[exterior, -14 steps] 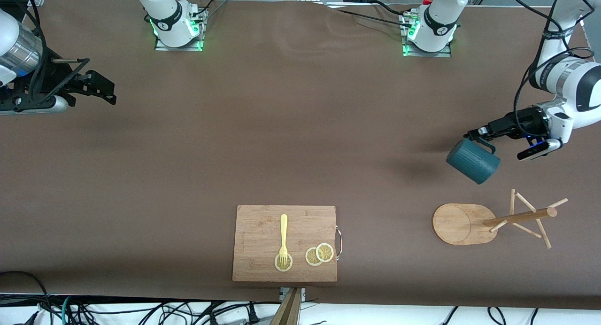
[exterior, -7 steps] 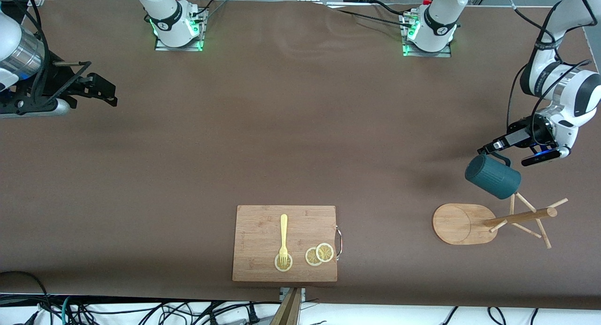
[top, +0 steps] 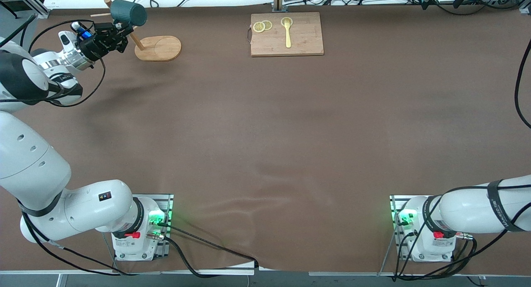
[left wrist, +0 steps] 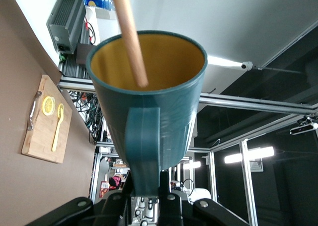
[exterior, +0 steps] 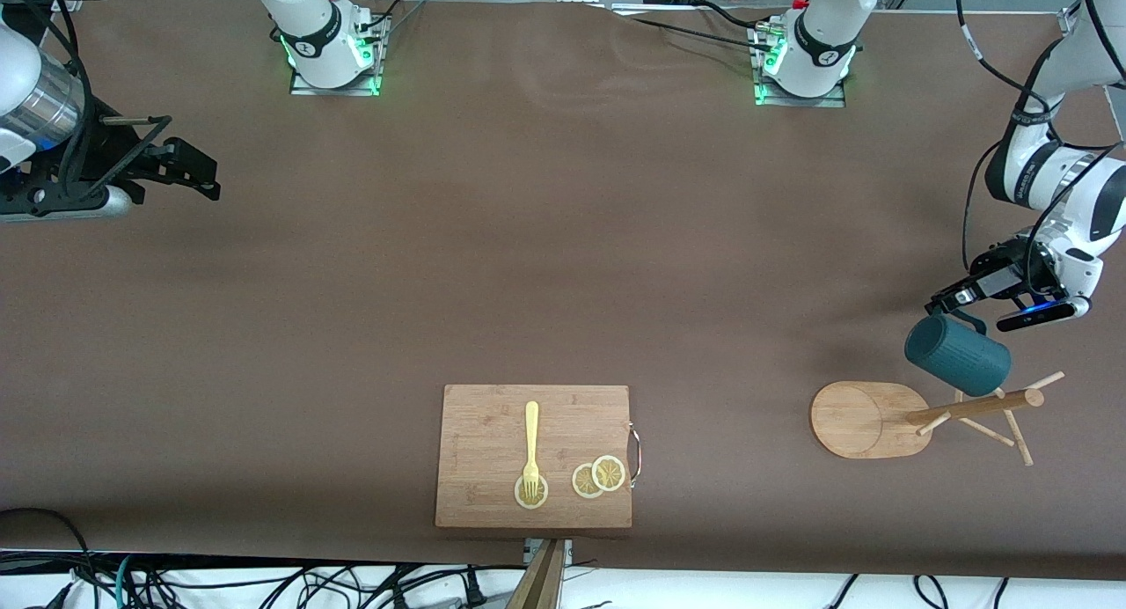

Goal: Pass cup and hang on rack
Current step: 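Lower the mug onto a rack peg with the left gripper, then open the left gripper and withdraw it from the hanging mug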

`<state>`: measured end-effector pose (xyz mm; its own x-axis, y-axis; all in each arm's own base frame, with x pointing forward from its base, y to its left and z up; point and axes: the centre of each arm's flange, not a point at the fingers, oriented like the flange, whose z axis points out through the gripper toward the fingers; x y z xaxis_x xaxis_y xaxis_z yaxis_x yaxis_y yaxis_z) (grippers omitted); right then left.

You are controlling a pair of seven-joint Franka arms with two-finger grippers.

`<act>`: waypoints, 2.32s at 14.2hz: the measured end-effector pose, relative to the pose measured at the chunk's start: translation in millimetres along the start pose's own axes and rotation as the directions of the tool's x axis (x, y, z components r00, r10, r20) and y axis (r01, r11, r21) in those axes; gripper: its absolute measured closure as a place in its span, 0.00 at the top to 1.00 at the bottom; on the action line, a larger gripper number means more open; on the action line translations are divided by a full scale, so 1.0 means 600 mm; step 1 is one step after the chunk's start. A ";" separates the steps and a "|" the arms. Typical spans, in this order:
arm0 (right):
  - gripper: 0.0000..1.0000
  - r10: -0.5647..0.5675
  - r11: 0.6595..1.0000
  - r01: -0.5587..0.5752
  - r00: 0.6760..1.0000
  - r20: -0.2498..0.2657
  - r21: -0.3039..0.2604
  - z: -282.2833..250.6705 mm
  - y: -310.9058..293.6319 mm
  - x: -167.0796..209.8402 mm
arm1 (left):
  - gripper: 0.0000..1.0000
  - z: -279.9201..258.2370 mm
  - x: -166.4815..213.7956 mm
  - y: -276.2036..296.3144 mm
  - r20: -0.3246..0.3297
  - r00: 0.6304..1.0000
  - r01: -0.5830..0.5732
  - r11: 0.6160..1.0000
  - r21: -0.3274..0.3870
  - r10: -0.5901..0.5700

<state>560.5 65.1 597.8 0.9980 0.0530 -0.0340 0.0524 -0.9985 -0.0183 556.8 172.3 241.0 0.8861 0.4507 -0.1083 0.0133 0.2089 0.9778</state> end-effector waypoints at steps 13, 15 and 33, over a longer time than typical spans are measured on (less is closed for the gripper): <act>1.00 0.000 1.000 0.000 1.000 0.001 0.000 0.001 0.000 0.001 | 0.21 -0.036 0.040 -0.081 -0.035 0.999 0.038 0.995 -0.094 -0.042; 1.00 0.000 1.000 0.000 1.000 0.001 0.000 0.001 0.000 0.001 | 0.22 -0.038 0.040 -0.083 -0.031 0.999 0.040 0.994 -0.101 -0.044; 1.00 0.000 1.000 0.000 1.000 0.001 0.000 0.001 0.000 0.001 | 1.00 -0.092 0.022 0.171 0.508 0.861 -0.251 0.849 0.466 -0.024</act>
<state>561.1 65.3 596.9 0.9980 0.0531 -0.0350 0.0525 -0.9985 -0.0183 544.4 247.7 329.9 0.9980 -0.0578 -0.0256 0.0044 -0.3402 0.9404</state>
